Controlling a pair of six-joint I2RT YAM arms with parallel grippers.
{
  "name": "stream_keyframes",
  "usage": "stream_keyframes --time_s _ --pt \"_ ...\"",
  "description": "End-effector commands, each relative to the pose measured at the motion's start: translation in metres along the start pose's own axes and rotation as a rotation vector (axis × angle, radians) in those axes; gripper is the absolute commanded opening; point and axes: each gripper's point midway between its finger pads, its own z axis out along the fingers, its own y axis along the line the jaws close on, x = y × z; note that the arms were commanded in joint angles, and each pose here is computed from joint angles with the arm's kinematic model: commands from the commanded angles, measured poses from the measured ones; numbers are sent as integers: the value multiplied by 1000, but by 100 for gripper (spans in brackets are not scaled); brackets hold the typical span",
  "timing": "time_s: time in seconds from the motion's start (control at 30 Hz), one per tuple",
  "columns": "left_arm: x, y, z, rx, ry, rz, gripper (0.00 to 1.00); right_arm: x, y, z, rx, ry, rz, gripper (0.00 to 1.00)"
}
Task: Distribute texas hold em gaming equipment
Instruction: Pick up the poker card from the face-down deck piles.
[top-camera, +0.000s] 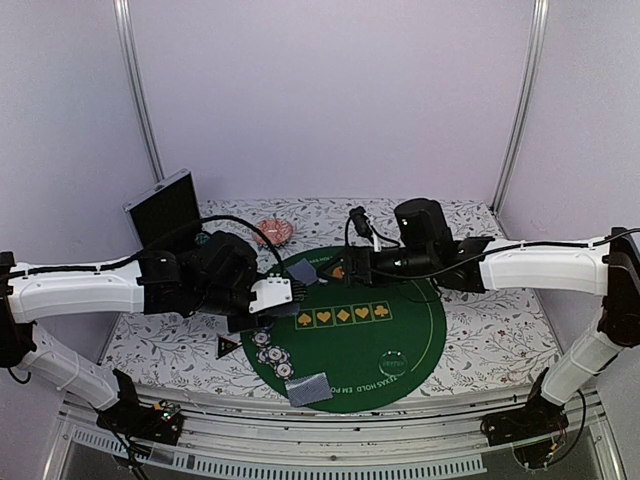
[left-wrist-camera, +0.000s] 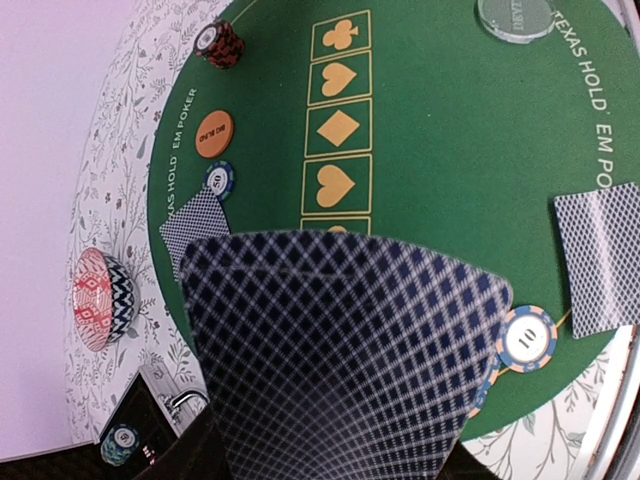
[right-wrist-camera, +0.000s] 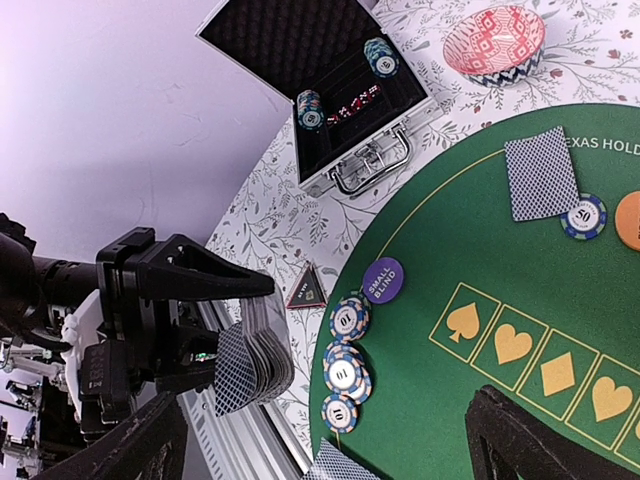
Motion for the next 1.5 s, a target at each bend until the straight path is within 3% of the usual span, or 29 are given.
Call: stream_keyframes --time_s 0.0,0.87,1.23,1.47 --pt "-21 12 -11 -34 -83 -2 49 1 2 11 -36 12 21 100" --pt "-28 16 -19 -49 -127 0 49 14 35 67 -200 114 14 99" --pt "-27 17 -20 -61 -125 -1 49 23 24 84 -143 153 33 96" --pt "-26 17 -19 -61 -119 1 49 24 10 70 -32 151 18 94"
